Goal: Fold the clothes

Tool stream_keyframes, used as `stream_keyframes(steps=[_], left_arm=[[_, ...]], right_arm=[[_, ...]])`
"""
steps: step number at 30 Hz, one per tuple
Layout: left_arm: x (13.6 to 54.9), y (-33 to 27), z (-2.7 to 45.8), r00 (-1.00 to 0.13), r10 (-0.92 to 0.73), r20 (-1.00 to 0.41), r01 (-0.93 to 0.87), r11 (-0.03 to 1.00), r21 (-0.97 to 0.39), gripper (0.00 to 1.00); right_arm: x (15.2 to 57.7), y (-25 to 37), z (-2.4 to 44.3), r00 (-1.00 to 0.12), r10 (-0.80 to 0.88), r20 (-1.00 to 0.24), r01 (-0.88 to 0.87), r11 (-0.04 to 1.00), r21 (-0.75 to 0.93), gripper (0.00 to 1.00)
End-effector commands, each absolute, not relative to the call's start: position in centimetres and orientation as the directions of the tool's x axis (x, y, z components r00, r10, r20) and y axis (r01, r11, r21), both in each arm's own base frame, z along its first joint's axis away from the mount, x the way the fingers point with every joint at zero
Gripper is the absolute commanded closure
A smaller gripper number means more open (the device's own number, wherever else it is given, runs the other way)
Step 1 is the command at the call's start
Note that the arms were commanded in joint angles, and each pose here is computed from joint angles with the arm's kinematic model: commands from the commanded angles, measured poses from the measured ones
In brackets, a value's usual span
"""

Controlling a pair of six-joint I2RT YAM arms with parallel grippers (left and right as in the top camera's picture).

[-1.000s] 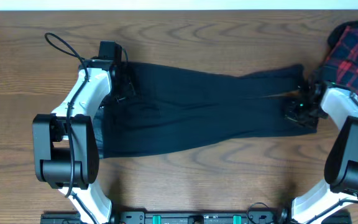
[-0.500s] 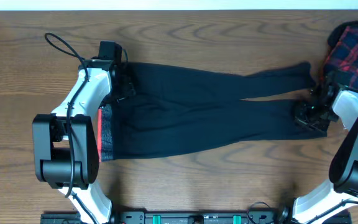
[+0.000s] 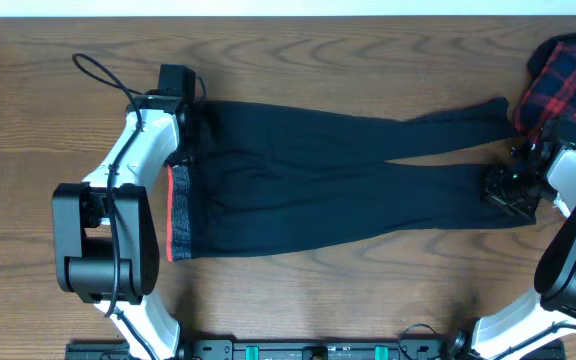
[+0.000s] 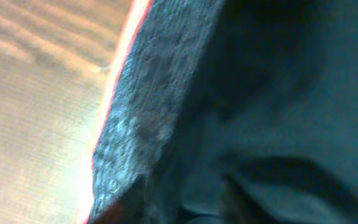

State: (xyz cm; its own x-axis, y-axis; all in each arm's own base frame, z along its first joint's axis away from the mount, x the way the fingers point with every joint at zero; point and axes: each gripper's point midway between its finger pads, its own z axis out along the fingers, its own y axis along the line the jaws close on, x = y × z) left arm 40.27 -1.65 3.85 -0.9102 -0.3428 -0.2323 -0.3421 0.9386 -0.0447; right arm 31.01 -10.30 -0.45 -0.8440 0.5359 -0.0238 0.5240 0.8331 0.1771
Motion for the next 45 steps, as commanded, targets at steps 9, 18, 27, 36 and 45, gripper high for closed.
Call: stream_keyframes(steps=[9,18,27,36,45], left_arm=[[44.8,-5.0,5.9,-0.896,-0.198,-0.398,-0.145,0.976,-0.159,0.94],[45.1,-5.1,2.5,-0.912,-0.197,-0.359,-0.152,0.977,-0.150,0.94],[46.7,-5.2,0.8,-0.898,-0.199,-0.392,-0.148,0.977,-0.156,0.94],[47.1,-5.3,-3.3,-0.909,-0.197,-0.367,-0.151,0.977,-0.150,0.94],[52.0,-5.7,-0.7,-0.808,-0.207,-0.552,-0.116,0.974,-0.195,0.94]], right_arm=[[33.6,-7.1,5.7,-0.886,0.400,-0.232,0.324,0.895,0.305,0.79],[33.5,-4.3,11.7,-0.873,0.313,-0.374,0.197,0.927,0.318,0.81],[32.5,-3.4,13.4,-0.869,0.295,-0.398,0.172,0.933,0.317,0.81],[32.3,-3.3,13.4,-0.873,0.294,-0.390,0.173,0.933,0.317,0.81],[33.2,-3.5,13.8,-0.855,0.290,-0.431,0.160,0.936,0.312,0.81]])
